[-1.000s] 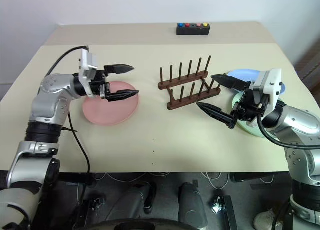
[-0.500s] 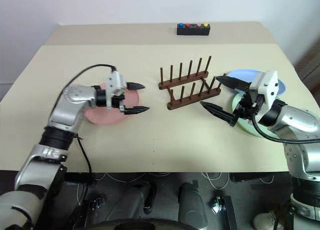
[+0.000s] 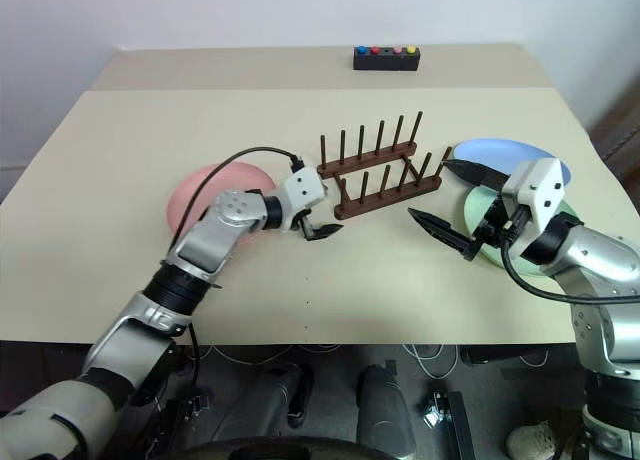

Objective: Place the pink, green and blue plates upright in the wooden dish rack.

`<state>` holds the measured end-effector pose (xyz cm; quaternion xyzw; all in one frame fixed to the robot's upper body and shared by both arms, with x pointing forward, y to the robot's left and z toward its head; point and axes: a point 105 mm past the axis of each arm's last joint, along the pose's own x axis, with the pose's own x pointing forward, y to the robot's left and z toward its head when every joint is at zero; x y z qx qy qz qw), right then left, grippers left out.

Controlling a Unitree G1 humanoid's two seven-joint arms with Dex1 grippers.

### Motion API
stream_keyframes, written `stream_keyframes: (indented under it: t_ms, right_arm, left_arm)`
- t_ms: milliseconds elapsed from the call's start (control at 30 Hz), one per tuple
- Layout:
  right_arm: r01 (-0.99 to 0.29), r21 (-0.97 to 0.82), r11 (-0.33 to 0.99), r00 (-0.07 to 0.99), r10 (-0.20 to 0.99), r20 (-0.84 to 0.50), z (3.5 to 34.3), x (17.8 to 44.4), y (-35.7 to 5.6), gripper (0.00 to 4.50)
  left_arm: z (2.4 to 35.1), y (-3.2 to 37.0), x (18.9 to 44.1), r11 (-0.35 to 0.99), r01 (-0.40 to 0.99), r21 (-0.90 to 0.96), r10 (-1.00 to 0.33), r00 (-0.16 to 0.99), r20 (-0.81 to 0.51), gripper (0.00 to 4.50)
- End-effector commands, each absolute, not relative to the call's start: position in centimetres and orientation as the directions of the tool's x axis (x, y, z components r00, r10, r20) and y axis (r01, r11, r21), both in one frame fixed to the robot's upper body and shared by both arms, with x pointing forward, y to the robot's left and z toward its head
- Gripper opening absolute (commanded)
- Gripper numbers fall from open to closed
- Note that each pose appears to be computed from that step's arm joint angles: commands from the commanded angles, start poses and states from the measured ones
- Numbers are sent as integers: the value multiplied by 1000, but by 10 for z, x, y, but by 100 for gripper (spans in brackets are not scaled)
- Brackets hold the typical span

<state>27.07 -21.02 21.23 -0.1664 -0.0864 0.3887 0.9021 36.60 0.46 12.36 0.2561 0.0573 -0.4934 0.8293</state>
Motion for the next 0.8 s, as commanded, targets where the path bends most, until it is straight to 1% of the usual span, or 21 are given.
stream_keyframes:
  t_ms: [33,267,367,433,500,567,633,800]
  right_arm:
    - [-623,-452,638,688,722,71,233,262,-210,446]
    - [-616,-455,643,691,719,81,236,259,-209,446]
    - [-614,-456,644,690,719,85,237,259,-208,450]
    - [-614,-456,644,689,719,87,237,259,-207,450]
    - [-615,-456,644,689,720,87,237,258,-207,450]
    - [-615,-456,643,689,720,86,237,258,-207,450]
    - [-615,-456,643,689,720,87,237,258,-207,450]
    - [-617,-454,643,690,719,82,235,259,-207,450]
  left_arm:
    - [126,5,378,451,800,396,-740,583,-335,450]
    - [107,-5,368,480,851,211,-755,524,-395,450]
    - [102,-4,367,499,852,160,-747,516,-419,366]
    - [100,-6,364,492,861,132,-754,496,-431,274]
    - [100,-7,362,494,861,123,-753,494,-435,167]
    - [99,-10,361,501,862,81,-761,483,-433,70]
    - [100,-11,360,502,862,69,-765,479,-431,67]
    - [105,-5,365,496,857,137,-755,504,-419,67]
